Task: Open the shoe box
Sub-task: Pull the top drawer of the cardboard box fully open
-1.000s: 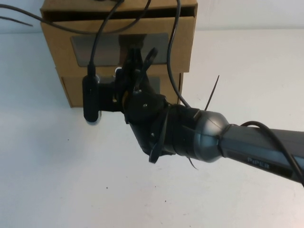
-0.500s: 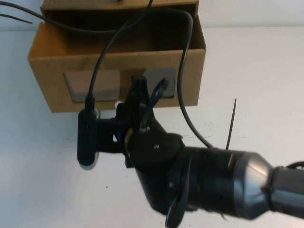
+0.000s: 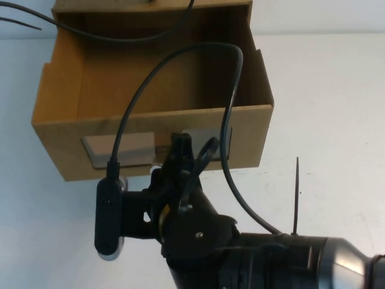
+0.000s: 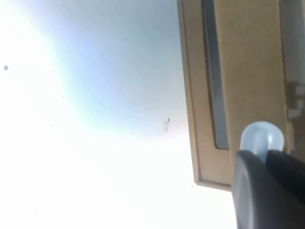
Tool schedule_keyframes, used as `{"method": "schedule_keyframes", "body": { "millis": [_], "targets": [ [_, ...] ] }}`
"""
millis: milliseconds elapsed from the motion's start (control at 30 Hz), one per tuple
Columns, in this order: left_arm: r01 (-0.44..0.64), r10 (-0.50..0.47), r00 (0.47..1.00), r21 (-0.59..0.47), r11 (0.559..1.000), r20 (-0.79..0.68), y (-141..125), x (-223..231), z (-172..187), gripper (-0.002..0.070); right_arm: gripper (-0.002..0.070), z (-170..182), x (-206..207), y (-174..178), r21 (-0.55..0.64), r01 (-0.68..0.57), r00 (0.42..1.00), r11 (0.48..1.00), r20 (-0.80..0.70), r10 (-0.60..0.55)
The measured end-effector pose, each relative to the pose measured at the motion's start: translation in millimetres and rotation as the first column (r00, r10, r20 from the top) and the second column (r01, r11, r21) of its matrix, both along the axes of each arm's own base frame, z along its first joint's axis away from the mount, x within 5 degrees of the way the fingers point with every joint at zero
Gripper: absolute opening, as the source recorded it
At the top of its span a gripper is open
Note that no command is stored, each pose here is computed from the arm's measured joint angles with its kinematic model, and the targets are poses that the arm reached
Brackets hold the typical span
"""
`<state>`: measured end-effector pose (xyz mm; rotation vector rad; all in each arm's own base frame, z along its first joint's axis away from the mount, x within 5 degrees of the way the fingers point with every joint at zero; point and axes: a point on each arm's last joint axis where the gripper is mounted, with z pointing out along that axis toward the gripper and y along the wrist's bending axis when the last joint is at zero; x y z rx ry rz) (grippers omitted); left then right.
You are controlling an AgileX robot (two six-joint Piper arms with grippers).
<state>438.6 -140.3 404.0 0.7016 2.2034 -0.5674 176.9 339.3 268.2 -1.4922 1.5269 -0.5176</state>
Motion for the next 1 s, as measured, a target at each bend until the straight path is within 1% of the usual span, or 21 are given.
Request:
{"method": "schedule_keyframes", "body": {
  "millis": [100,167,300,367,400,467,533,600,633,700,800,833,900,1000],
  "targets": [
    [0.001,-0.001,1.0,-0.002,1.0,0.0,0,0,0,-0.0005,0.0012,-1,0,0,0.032,0.02,1.0,0.999,-0.005,-0.02],
    [0.002,-0.002,1.0,-0.004,1.0,-0.001,0,0,0,-0.0005,0.0036,2,-1,-1,0.059,0.032,0.999,0.998,-0.016,-0.031],
    [0.005,-0.005,1.0,-0.012,1.0,0.001,-1,-1,2,-0.0005,0.0152,12,-7,-6,0.112,0.055,0.998,0.992,-0.047,-0.05],
    [0.004,-0.004,1.0,-0.014,1.0,0.009,0,-3,5,-0.0005,0.0225,21,-16,-8,0.148,0.054,0.997,0.988,-0.069,-0.044],
    [0.004,-0.004,1.0,-0.015,1.0,0.011,0,-4,6,-0.0005,0.0251,25,-21,-9,0.163,0.051,0.996,0.985,-0.08,-0.039],
    [0.006,-0.006,1.0,-0.013,1.0,0.014,0,-6,9,-0.0005,0.029,36,-33,-11,0.199,0.039,0.995,0.979,-0.095,-0.02],
    [0.013,-0.013,1.0,-0.003,1.0,0.015,2,-11,15,-0.0005,0.03,47,-44,-15,0.225,0.026,0.995,0.974,-0.095,-0.005],
    [0.02,-0.02,0.999,-0.004,1.0,0.025,3,-17,22,-0.0005,0.0284,61,-54,-20,0.263,0.016,0.995,0.965,-0.095,0.01],
    [0.023,-0.023,0.999,-0.011,1.0,0.038,3,-21,29,-0.0005,0.0263,68,-58,-24,0.283,0.018,0.995,0.959,-0.098,0.01],
    [0.029,-0.027,0.997,-0.022,0.999,0.071,5,-32,44,-0.0005,0.0205,83,-60,-31,0.325,0.046,0.995,0.945,-0.103,-0.013],
    [0.032,-0.028,0.991,-0.034,0.999,0.13,9,-52,70,-0.0005,0.0078,108,-51,-45,0.384,0.119,0.991,0.915,-0.099,-0.088],
    [0.033,-0.027,0.988,-0.039,0.999,0.152,11,-60,79,-0.0005,0.0047,117,-46,-50,0.405,0.15,0.988,0.902,-0.098,-0.12],
    [0.036,-0.026,0.981,-0.045,0.998,0.19,14,-75,95,-0.0005,0.0015,133,-34,-59,0.448,0.192,0.981,0.873,-0.093,-0.168],
    [0.023,-0.014,0.97,-0.034,0.999,0.244,22,-99,116,-0.0005,-0.0003,158,-6,-78,0.501,0.276,0.96,0.82,-0.106,-0.258]
  ]
}}
